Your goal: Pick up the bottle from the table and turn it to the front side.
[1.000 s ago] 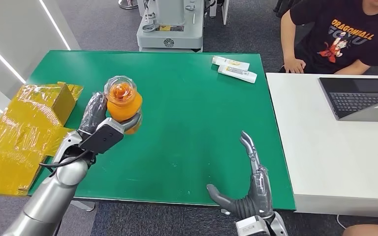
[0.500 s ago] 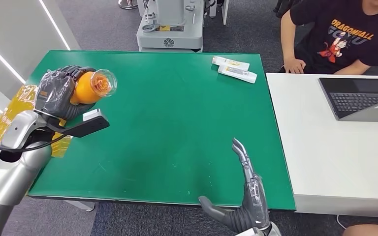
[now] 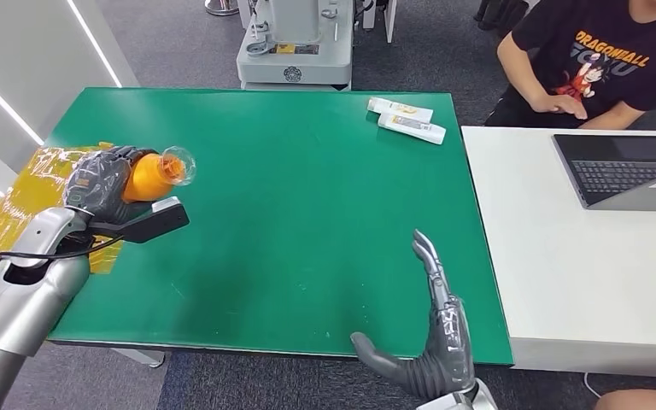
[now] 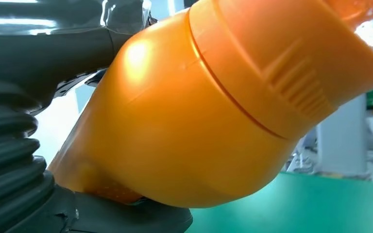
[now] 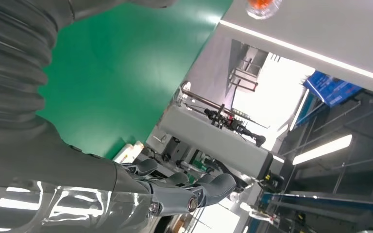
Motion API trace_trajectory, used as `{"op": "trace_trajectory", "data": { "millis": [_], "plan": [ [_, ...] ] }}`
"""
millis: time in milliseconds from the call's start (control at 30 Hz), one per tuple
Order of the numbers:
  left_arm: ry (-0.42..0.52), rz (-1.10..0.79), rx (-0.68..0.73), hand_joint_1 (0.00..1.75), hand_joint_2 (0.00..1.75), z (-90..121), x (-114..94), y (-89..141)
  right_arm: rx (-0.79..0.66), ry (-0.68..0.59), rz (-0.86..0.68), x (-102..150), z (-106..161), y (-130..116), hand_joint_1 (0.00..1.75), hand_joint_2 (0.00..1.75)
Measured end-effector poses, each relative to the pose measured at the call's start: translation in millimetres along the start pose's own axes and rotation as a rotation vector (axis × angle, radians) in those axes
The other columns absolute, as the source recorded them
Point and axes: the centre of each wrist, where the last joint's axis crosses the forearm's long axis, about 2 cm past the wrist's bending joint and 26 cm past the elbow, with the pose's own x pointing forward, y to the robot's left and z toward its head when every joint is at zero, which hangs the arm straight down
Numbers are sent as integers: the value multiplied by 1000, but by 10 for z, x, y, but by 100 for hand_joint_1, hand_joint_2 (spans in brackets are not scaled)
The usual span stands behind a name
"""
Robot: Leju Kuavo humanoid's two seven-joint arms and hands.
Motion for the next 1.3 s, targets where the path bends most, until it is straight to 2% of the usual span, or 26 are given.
{"op": "trace_trajectory", "data": {
  "millis": [233,367,733,1000,1300],
  "plan": [
    [21,-41,-19,175,175,74,48,-354,-16,-5,11,15,-80,-16,0,175],
    [32,15,-9,175,175,137,90,-548,-36,-7,21,17,-81,-20,0,175],
    [84,23,-31,175,175,427,137,-1064,-98,6,25,25,-65,-17,0,175],
    [110,16,-41,175,175,546,110,-1220,-96,7,14,20,-68,-12,0,175],
    [79,-20,-45,175,175,687,135,-1367,-92,15,-2,-24,-43,7,0,175]
  ]
}}
